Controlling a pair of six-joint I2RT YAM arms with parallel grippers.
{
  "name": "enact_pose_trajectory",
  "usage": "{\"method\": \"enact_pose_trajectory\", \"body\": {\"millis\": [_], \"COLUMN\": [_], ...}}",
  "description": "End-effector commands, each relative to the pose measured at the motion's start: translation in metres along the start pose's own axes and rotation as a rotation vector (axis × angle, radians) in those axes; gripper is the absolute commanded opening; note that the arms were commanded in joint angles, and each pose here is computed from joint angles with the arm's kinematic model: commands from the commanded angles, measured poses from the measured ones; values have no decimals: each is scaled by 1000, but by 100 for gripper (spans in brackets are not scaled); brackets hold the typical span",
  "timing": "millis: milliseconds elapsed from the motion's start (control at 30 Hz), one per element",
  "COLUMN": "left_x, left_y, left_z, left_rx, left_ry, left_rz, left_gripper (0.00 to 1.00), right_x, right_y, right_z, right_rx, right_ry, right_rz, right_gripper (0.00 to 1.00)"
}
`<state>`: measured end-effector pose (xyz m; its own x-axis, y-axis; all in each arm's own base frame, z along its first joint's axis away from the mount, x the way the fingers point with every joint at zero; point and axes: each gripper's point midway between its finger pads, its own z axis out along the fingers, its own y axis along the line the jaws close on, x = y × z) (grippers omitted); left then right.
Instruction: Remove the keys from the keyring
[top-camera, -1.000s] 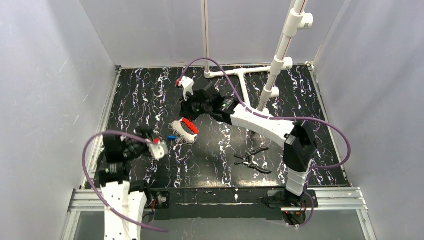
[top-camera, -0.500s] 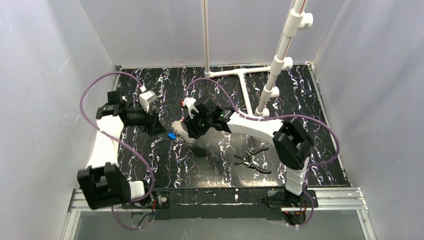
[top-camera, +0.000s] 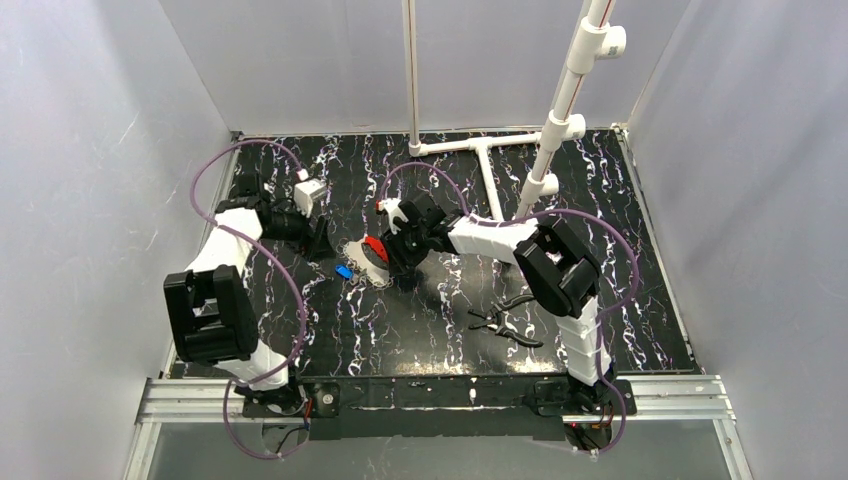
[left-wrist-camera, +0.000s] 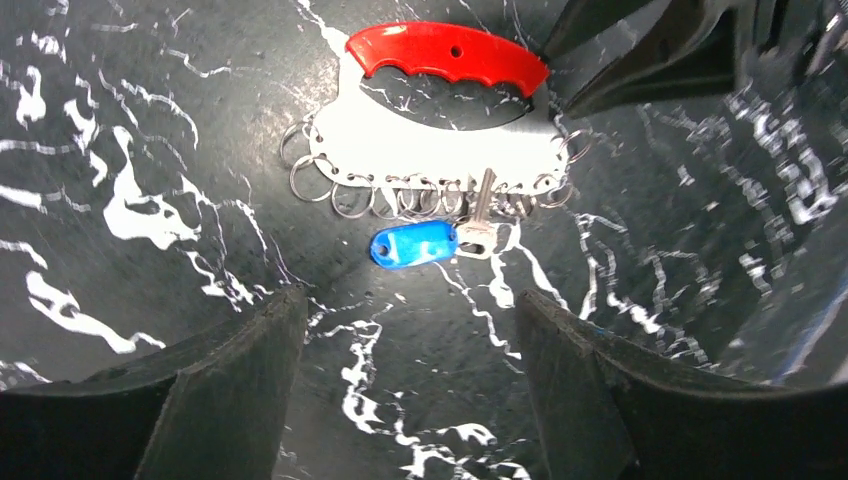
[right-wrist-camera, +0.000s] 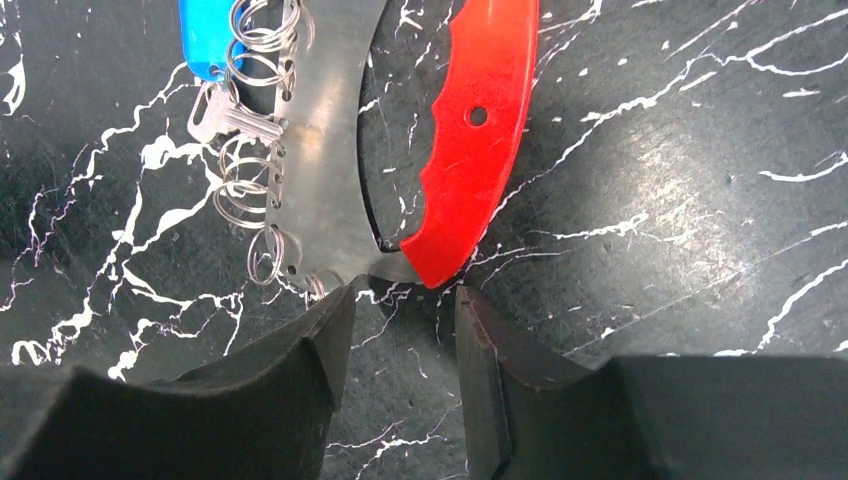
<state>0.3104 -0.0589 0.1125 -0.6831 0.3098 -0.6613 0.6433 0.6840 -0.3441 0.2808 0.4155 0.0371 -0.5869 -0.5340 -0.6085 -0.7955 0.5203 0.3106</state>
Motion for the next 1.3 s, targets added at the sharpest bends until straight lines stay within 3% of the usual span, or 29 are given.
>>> {"method": "enact_pose_trajectory", "body": {"millis": [0, 133, 333, 533, 733, 933, 1267], "left_x": [-5, -12, -4, 16, 27, 36, 35], "left_y": [9, 24, 19, 21, 46, 47, 34], "left_z": [13, 34, 61, 76, 82, 82, 80], "left_rx": [-9, -12, 39, 40, -58, -59, -12], "left_ry": [80, 107, 192, 270, 327, 351, 315], "left_rz": [340, 378, 468, 470, 460, 468, 483], "left_gripper": [76, 78, 90, 84, 80, 59, 0], "right_x": [-11, -16, -14, -12, -11, -11, -25], "right_y": [-1, -6, -11, -13, -16, -17, -16], "right_z": [4, 7, 13, 16, 15, 14, 7], "right_rx": [-32, -22, -12, -16, -20, -14, -35], "right_ry": [-18, -23, -14, -7, -6, -8, -46], "right_rz": [14, 15, 20, 36, 51, 51, 44], "right_gripper": [51, 50, 50, 50, 50, 50, 57]}}
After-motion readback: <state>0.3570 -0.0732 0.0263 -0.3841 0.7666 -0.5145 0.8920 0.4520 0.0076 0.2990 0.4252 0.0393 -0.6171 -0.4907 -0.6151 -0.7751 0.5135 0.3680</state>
